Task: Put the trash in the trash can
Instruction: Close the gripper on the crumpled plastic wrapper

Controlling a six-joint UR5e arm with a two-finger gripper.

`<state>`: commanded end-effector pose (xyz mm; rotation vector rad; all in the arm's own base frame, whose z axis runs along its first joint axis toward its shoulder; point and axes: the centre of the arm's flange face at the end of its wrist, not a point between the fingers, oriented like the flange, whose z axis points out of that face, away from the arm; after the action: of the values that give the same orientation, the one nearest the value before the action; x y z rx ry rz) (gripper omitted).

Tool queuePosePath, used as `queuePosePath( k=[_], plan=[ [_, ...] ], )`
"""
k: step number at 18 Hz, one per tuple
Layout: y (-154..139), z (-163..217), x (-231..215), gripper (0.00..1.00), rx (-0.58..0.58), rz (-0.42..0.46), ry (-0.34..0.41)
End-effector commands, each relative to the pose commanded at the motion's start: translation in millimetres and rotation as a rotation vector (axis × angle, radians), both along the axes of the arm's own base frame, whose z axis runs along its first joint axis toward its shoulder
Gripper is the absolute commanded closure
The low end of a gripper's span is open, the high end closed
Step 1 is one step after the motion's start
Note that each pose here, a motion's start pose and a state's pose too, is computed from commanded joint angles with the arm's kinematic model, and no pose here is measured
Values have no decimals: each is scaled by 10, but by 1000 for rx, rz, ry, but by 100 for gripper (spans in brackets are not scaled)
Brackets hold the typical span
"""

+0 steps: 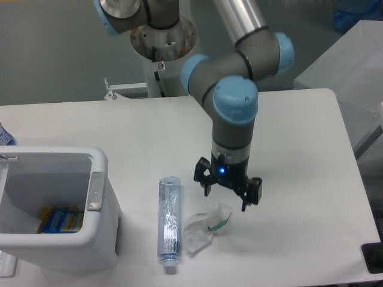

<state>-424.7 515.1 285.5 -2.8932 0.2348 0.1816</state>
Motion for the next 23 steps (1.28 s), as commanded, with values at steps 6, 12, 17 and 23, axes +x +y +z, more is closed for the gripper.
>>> queuePosePath(
  k=[6, 12, 17, 23],
  plan=[
    [140, -301, 46, 0, -15, -40, -7],
    [202, -474, 104, 7, -35, -53, -22],
    [225, -499, 165, 69, -56, -44, -15],
    [249, -403, 146, 100, -32, 36, -23]
  ],
)
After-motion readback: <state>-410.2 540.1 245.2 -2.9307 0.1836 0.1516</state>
